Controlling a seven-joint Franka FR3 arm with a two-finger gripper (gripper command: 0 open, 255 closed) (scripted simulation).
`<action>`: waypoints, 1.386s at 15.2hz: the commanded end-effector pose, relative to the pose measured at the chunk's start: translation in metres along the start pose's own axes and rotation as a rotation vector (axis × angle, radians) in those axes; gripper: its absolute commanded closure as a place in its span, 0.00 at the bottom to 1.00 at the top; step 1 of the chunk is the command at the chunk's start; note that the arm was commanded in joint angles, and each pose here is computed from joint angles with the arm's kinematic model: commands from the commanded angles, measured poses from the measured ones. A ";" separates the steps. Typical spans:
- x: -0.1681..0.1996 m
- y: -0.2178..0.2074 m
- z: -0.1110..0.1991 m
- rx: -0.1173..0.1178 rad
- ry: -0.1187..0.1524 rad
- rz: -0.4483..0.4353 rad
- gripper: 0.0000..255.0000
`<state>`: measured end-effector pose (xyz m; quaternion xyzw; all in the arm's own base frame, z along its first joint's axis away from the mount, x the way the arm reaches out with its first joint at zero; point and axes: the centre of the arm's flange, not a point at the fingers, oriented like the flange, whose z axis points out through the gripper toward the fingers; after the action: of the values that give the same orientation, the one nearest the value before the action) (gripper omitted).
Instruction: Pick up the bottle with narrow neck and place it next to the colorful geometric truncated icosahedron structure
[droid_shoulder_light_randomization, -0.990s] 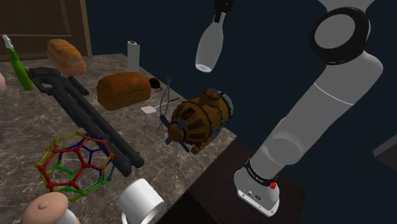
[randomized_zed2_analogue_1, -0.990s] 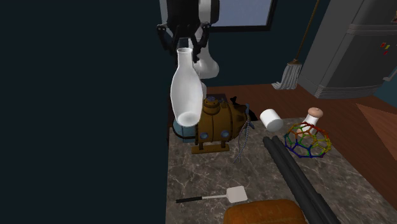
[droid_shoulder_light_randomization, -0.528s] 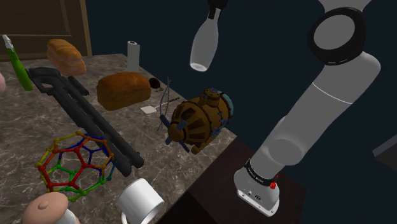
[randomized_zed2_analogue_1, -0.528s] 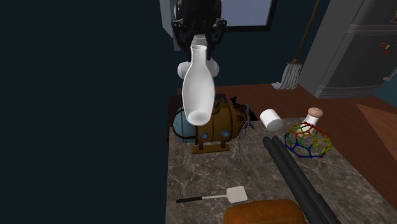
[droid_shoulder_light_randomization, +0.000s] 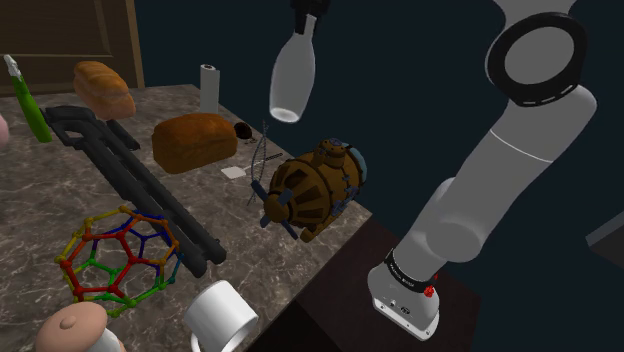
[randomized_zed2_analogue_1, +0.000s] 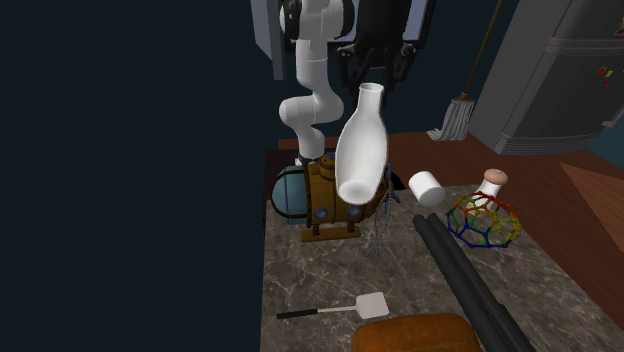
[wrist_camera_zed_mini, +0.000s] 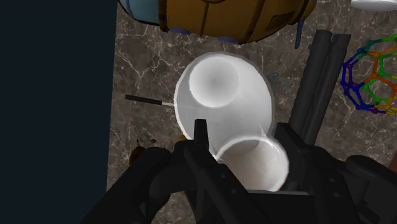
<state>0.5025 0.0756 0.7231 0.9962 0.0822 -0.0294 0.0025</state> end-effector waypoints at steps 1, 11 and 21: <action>0.004 -0.025 0.005 0.000 0.001 0.001 1.00; 0.037 -0.150 0.032 0.000 0.001 0.001 1.00; 0.046 -0.176 0.079 0.000 0.001 0.001 1.00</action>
<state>0.5139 0.2573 0.6464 0.9962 0.0815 -0.0296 0.0027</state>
